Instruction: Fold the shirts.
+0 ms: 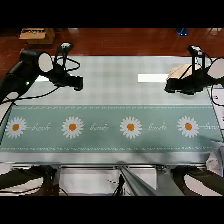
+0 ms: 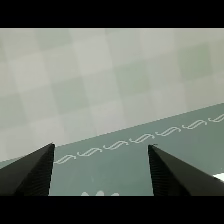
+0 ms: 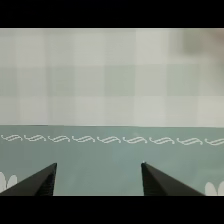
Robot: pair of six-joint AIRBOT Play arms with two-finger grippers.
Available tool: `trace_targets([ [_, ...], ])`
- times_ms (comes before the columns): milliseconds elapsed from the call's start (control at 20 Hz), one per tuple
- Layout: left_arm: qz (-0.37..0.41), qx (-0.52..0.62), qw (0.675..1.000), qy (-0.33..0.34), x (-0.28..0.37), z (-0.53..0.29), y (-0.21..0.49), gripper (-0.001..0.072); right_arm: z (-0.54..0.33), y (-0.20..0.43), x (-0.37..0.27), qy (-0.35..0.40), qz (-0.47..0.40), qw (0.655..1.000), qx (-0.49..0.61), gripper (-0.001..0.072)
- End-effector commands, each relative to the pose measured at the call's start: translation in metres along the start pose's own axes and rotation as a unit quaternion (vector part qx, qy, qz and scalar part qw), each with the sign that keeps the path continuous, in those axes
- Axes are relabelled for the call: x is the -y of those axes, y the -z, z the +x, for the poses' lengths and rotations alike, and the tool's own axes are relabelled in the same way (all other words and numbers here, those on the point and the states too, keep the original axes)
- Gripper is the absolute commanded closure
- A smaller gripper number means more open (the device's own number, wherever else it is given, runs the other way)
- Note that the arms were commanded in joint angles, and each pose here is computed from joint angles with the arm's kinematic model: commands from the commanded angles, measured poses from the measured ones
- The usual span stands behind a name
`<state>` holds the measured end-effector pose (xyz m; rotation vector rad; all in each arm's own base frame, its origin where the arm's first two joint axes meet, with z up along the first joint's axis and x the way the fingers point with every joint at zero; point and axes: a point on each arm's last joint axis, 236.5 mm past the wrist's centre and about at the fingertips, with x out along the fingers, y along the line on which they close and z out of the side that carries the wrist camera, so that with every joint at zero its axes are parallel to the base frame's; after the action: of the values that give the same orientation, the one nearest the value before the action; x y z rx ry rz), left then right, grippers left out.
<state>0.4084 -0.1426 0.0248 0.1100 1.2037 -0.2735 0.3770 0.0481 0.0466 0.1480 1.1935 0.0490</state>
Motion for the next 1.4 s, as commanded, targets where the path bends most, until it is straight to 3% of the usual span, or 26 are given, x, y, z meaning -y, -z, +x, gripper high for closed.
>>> trace_targets([
  [0, 0.000, 0.000, 1.000, 0.000, 0.000, 0.000, 0.000, -0.0013, 0.000, 0.000, 0.000, 0.000, 0.000, 1.000, 0.000, 0.0116],
  [800, 0.000, 0.001, 1.000, 0.000, 0.000, 0.000, 0.000, -0.0013, 0.000, -0.004, -0.001, -0.001, 0.000, 1.000, 0.009, 0.0117],
  [1000, 0.001, 0.019, 1.000, 0.000, 0.000, 0.001, -0.009, -0.0013, -0.003, -0.044, 0.002, 0.007, -0.015, 0.996, 0.093, 0.0118],
  [1200, 0.005, 0.064, 0.998, -0.009, -0.006, 0.001, -0.031, -0.0013, -0.015, -0.114, 0.032, 0.083, -0.061, 0.967, 0.232, 0.0127],
  [1300, 0.005, 0.092, 0.996, -0.017, -0.014, -0.001, -0.044, -0.0013, -0.019, -0.142, 0.061, 0.126, -0.042, 0.949, 0.285, 0.0204],
  [1350, 0.002, 0.100, 0.995, -0.018, -0.017, -0.003, -0.048, -0.0013, -0.015, -0.148, 0.082, 0.132, -0.001, 0.946, 0.295, 0.0206],
])
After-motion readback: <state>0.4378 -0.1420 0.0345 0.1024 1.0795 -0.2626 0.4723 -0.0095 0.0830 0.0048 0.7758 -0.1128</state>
